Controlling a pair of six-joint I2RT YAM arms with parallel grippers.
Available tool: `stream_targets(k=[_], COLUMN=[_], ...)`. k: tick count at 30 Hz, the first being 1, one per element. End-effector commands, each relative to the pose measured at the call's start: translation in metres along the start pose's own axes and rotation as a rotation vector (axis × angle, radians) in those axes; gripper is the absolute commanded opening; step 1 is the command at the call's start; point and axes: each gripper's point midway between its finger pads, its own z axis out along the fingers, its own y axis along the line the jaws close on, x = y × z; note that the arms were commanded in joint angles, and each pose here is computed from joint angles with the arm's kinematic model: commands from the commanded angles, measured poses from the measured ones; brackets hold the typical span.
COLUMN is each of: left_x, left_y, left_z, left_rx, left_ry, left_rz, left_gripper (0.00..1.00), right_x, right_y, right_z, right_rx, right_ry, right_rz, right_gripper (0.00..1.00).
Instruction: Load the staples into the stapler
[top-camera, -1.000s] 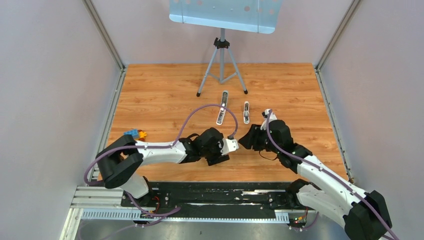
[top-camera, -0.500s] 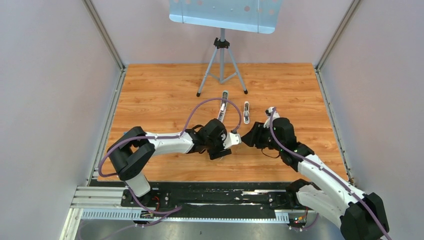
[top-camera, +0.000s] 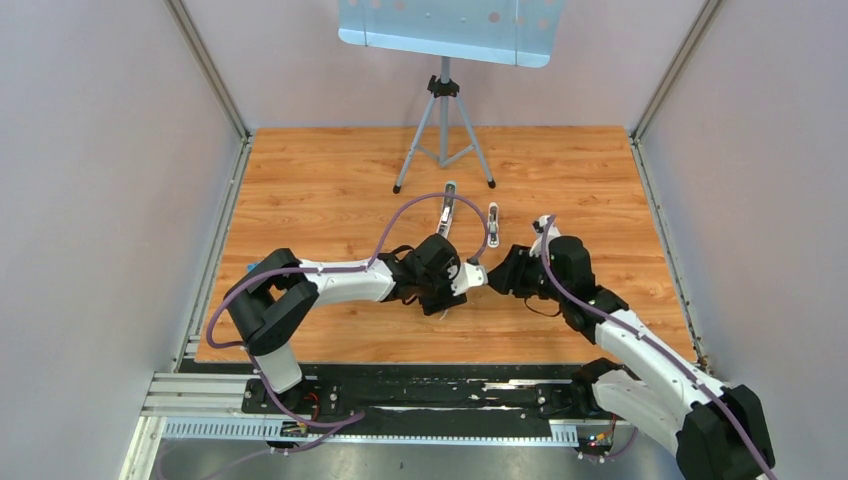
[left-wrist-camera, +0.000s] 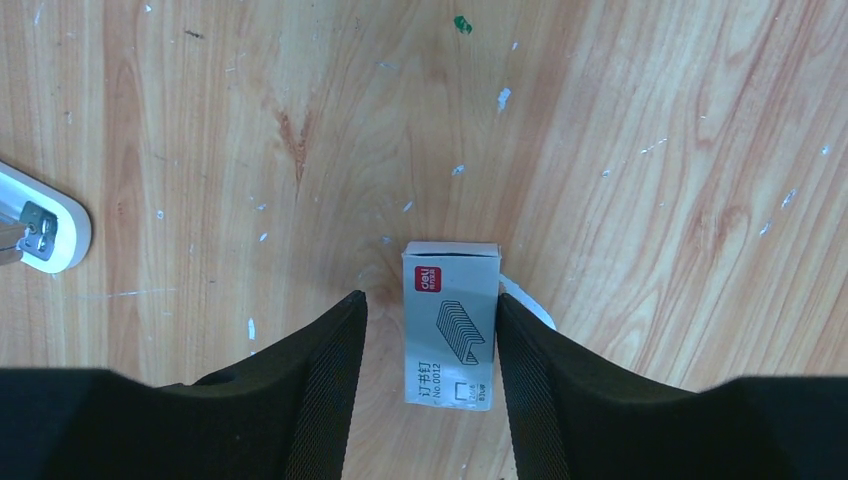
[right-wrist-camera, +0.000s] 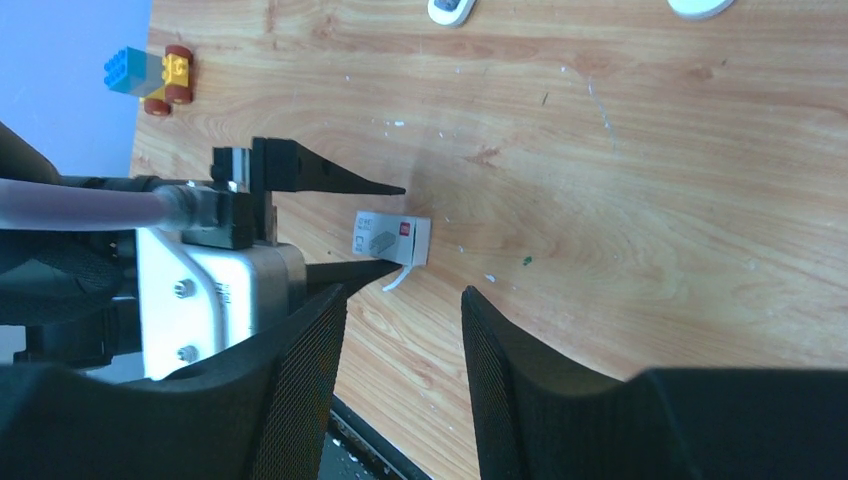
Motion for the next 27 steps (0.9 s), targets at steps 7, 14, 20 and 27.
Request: stream_targets(k=[7,14,20,27], left_x=[0.002,-0.021,-0.018,-0.007], left_y=[-0.012,-0.017,-0.018,0.002], left_z=[-0.010,-0.025,-0.022,-0.018], left_rx=[0.029,0.026,0.005,-0.084], left_ry=[-0.012,-0.129,-0.107,-0.033], left_rz=[-0.081,-0.104,-0.088,-0.030], left_gripper=[0.48,0.45,0.48,0.56], right_x=[0.026,0.040,0.050,0.051], right_y=[-0.005,0.003,0.003,-0.005], right_z=[0.012,0.023,0.031,0.029], right_rx=[-0.078,-0.168,-0.196,-0.148], right_ry=[0.061,0.138,0.201,0.194], right_rz=[0.090,0.122,0.145,0.125], right_gripper=[0.49,0.44,0.41,0.42])
